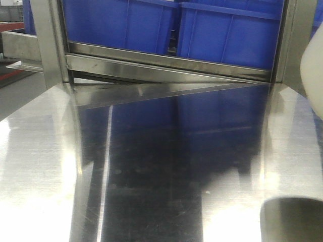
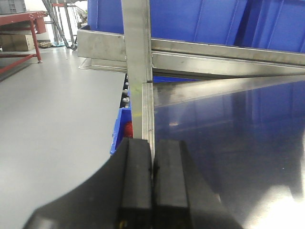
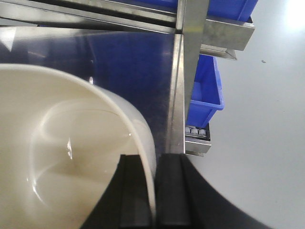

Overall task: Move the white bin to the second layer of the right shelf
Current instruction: 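Turn the base away from the table holding the bin in the right gripper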

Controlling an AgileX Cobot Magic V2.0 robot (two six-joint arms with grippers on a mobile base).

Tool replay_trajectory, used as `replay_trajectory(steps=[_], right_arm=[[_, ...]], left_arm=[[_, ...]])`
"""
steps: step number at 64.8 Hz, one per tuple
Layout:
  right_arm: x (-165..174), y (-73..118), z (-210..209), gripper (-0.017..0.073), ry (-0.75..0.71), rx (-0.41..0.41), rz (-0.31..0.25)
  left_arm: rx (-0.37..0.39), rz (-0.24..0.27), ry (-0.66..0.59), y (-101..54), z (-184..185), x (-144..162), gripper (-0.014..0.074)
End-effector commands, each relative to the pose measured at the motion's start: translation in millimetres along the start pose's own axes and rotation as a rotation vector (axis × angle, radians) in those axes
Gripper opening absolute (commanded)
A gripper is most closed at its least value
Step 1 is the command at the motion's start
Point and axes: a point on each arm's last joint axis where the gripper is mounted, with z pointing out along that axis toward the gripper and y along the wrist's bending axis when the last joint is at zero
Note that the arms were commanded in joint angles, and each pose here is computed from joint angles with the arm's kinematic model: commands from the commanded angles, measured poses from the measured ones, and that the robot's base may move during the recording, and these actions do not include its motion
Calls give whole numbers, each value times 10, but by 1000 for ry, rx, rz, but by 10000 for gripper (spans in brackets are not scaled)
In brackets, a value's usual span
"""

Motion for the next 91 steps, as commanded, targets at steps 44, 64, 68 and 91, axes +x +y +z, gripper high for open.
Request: replay_trajectory(steps=[44, 64, 68, 91], right_arm=[[-186, -5, -54, 46, -131, 7, 17], [-186, -5, -54, 46, -131, 7, 17], [-186, -5, -54, 46, -131, 7, 17], [-186, -5, -54, 46, -131, 7, 17]], left_arm=[[2, -3, -66, -2, 6, 36, 85], [2, -3, -66, -2, 6, 36, 85], [2, -3, -66, -2, 6, 36, 85], [2, -3, -66, -2, 6, 36, 85]])
